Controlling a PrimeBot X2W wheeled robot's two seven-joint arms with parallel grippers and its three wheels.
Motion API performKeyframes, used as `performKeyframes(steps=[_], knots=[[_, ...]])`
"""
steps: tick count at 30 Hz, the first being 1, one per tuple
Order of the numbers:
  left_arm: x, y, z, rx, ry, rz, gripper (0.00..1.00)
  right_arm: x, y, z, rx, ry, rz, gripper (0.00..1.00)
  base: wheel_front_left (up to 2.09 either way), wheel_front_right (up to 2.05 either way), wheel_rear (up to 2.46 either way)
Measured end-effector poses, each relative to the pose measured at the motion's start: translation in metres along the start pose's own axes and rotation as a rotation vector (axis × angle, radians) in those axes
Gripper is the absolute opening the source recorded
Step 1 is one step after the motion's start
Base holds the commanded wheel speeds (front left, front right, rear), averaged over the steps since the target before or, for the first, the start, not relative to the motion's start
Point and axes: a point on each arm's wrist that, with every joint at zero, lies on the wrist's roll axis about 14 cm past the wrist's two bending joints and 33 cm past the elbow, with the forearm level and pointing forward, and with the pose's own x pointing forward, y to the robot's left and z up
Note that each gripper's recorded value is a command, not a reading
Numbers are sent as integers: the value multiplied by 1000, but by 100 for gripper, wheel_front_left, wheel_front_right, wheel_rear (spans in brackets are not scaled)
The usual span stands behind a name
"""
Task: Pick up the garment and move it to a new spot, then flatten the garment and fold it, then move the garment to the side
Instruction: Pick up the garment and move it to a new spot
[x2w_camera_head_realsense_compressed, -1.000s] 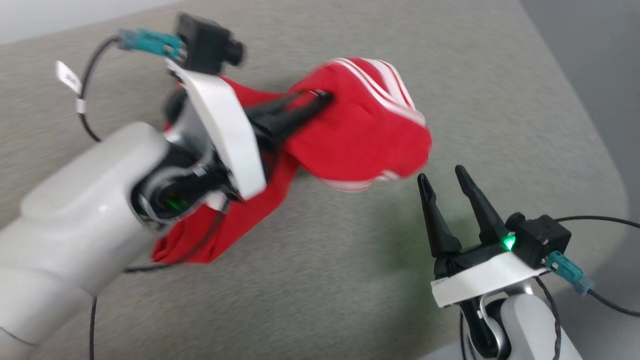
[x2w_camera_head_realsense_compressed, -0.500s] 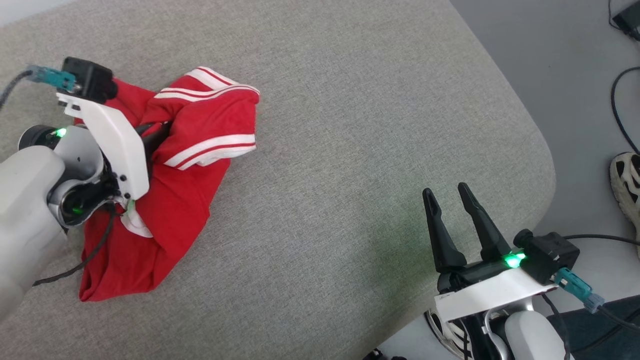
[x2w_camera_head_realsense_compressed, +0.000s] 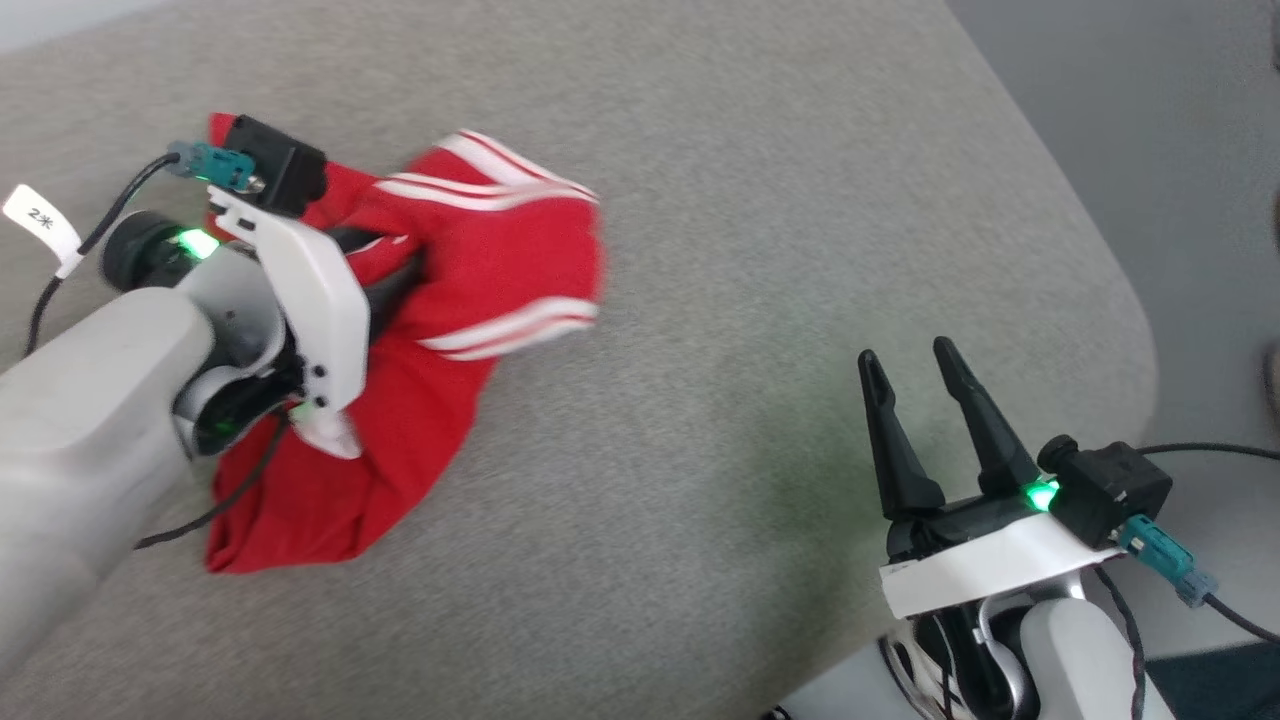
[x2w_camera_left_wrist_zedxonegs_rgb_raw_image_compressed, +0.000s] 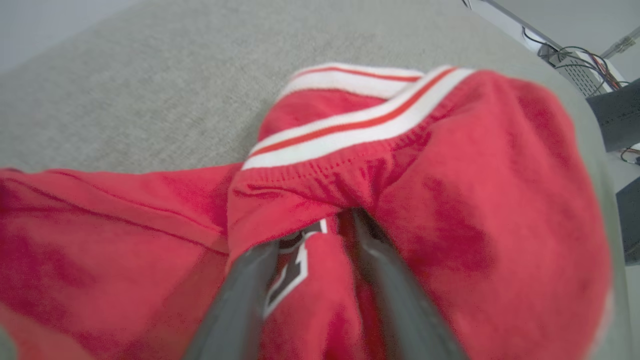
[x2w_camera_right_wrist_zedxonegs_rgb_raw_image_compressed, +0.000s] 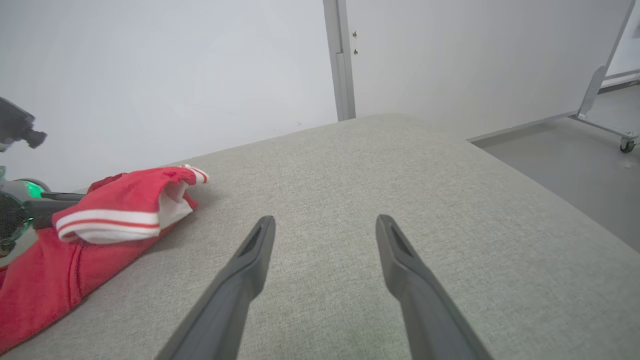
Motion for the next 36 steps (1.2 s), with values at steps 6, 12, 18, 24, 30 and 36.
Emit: performKeyframes(steps=[6,12,18,24,30,36], knots=[[-38,-13,50,-65,-241,0,100,12,11,2,-64,-11,55,100,0,0,0],[-101,8,31,-120,-355,138,100,26,32,7,-125,-39,131,100,0,0,0],[-183,45,-46,-373,-407,431,100,38,53,12,-172,-67,195,100,0,0,0],[-246,38,-108,-511,-467,625,100,36,69,7,-212,-62,243,100,0,0,0],[-311,26,-140,-551,-590,814,100,26,74,8,-209,-69,261,100,0,0,0],[-357,6,-155,-439,-646,956,100,17,73,12,-199,-82,262,100,0,0,0]])
